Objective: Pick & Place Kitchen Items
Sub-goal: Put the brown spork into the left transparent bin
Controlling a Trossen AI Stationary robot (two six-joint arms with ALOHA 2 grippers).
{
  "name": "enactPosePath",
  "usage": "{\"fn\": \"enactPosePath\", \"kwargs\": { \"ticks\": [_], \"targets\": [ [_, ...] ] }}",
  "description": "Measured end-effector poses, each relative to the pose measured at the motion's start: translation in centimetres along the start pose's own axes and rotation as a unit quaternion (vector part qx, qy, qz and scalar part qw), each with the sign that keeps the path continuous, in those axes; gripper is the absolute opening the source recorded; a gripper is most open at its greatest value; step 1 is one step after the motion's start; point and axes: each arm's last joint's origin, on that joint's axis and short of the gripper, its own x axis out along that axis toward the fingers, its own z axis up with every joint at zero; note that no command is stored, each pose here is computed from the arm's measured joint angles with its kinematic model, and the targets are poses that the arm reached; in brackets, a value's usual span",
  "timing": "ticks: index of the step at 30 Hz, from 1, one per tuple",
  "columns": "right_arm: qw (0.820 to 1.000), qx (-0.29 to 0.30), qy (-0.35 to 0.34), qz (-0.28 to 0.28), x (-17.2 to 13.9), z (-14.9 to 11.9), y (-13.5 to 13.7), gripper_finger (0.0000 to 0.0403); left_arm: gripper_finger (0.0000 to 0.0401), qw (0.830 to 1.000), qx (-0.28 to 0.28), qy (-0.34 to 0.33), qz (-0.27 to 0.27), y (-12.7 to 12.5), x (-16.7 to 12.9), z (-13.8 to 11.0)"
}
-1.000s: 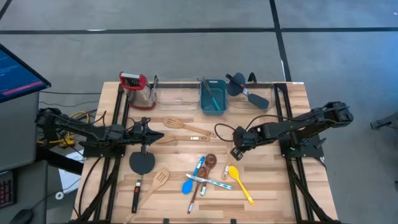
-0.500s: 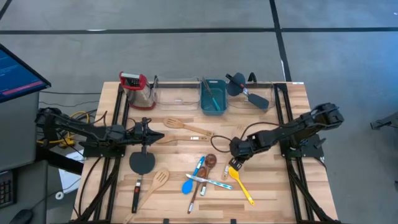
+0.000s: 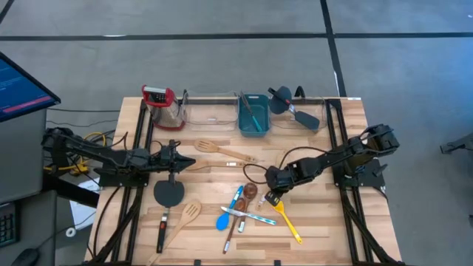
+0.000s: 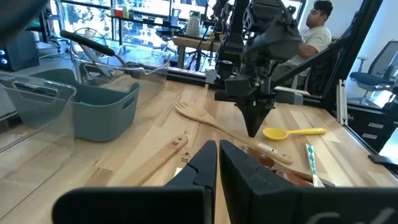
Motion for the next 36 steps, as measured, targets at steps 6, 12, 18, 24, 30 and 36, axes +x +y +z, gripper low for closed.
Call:
{"fn": "enactPosePath", "kwargs": {
  "ticks": [6, 12, 18, 24, 30, 36],
  "targets": [
    [0.999, -0.005, -0.043, -0.02, -0.1, 1.2, -0.7, 0.0, 0.0008, 1.0, -0.01, 0.0, 0.0, 0.0, 0.0, 0.0],
    [0.998, -0.03, -0.04, -0.028, -0.2, 2.0, -1.5, 0.0, 0.0008, 1.0, -0.01, 0.0, 0.0, 0.0, 0.0, 0.0],
    [0.999, -0.035, -0.023, -0.017, -1.9, 2.0, -1.9, 0.0, 0.0008, 1.0, -0.009, 0.0, 0.0, 0.0, 0.0, 0.0],
    [0.991, -0.042, -0.103, -0.072, -4.4, 2.3, -2.2, 0.0, 0.0008, 1.0, -0.009, 0.001, 0.0, 0.0, 0.0, 0.0],
    [0.97, -0.026, -0.179, -0.16, -5.5, 3.1, -3.3, 0.0, 0.0008, 1.0, -0.009, 0.001, 0.0, 0.0, 0.0, 0.0],
    [0.963, -0.016, -0.154, -0.222, -3.5, 3.6, -4.8, 0.0, 0.0008, 1.0, -0.01, 0.0, 0.0, 0.0, 0.0, 0.0]
  ]
}}
